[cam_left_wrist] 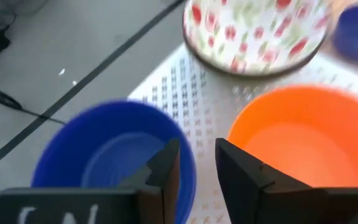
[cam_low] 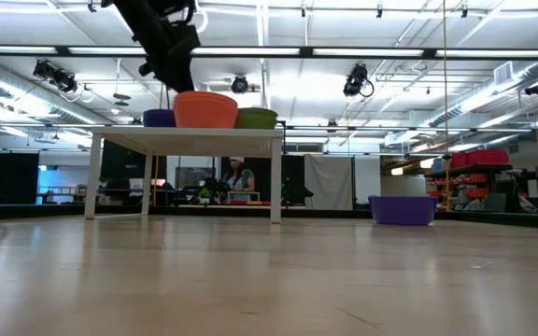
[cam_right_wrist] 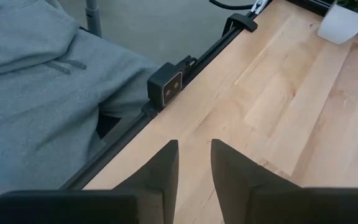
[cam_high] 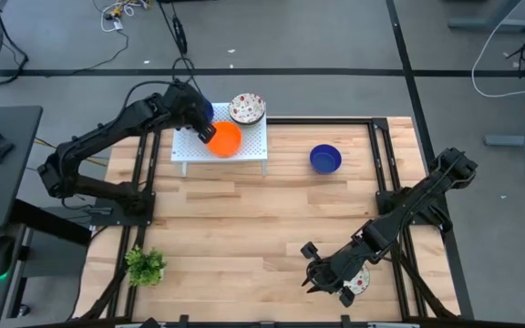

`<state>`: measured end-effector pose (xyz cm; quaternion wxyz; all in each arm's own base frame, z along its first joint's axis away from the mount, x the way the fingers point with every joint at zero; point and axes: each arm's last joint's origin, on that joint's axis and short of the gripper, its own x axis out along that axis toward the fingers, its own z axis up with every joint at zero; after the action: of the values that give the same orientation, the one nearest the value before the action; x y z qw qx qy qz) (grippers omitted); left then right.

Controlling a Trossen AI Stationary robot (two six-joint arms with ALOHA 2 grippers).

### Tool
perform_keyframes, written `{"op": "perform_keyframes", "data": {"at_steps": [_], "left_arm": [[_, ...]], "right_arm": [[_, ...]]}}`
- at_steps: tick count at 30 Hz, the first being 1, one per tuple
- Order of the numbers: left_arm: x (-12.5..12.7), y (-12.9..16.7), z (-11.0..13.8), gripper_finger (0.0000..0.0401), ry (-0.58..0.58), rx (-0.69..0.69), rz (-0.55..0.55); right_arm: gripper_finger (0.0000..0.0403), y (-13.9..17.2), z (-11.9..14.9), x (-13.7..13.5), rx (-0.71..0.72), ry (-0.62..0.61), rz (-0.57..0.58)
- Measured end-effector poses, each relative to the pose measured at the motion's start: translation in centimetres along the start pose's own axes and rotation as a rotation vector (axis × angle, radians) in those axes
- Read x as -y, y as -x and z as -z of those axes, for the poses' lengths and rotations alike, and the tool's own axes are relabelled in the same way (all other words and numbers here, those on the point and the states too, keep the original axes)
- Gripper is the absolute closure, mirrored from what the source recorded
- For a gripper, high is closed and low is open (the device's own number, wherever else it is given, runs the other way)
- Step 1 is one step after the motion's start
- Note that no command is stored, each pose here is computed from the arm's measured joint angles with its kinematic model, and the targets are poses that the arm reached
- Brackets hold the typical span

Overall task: Pick & Place Mini bowls
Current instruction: Stack the white bowl on top of the white bowls on the shelf

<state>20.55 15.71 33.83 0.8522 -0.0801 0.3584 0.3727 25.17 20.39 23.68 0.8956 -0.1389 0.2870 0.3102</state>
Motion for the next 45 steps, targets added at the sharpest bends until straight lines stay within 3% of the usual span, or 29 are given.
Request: {"op": "perform_keyframes", "data": {"at_steps": [4,10,15,18,21,25,30,34,38,45], "left_arm": [[-0.1,0.8,-0.7,0.03,0.02,0.034,0.013],[1.5,3.5,-0.1,0.0351,-0.029,0.083,0.097],[4.8,5.6,3.2,0.0395,-0.077,0.151,0.135],[6.9,6.4,5.9,0.0391,-0.058,0.246,0.157],[9.0,6.8,8.5,0.0387,-0.061,0.342,0.213],[11.7,7.4,10.8,0.0393,-0.086,0.44,0.324],[14.2,8.5,11.5,0.0396,-0.132,0.537,0.426],[14.7,9.4,11.4,0.0387,-0.129,0.594,0.47],[14.8,9.5,11.5,0.0389,-0.154,0.598,0.469],[14.8,9.5,11.5,0.0395,-0.158,0.594,0.467]], "right_arm": [[0.0307,0.0,0.1,0.0,-0.007,-0.003,0.0],[0.0307,-0.3,1.7,0.0,-0.088,-0.036,0.052],[0.0307,0.5,4.7,0.4,-0.259,-0.149,0.227],[0.0307,2.1,5.6,0.6,-0.307,-0.243,0.348],[0.0307,4.1,6.1,0.7,-0.317,-0.411,0.391],[0.0307,5.4,7.0,0.3,-0.334,-0.686,0.31],[0.0281,4.5,6.7,-1.2,-0.368,-0.857,0.013],[0.0236,3.1,6.2,-3.3,-0.35,-0.844,-0.125],[0.0205,2.2,6.9,-5.4,-0.433,-0.796,-0.127],[0.0217,0.9,7.7,-7.8,-0.492,-0.724,-0.085]]}}
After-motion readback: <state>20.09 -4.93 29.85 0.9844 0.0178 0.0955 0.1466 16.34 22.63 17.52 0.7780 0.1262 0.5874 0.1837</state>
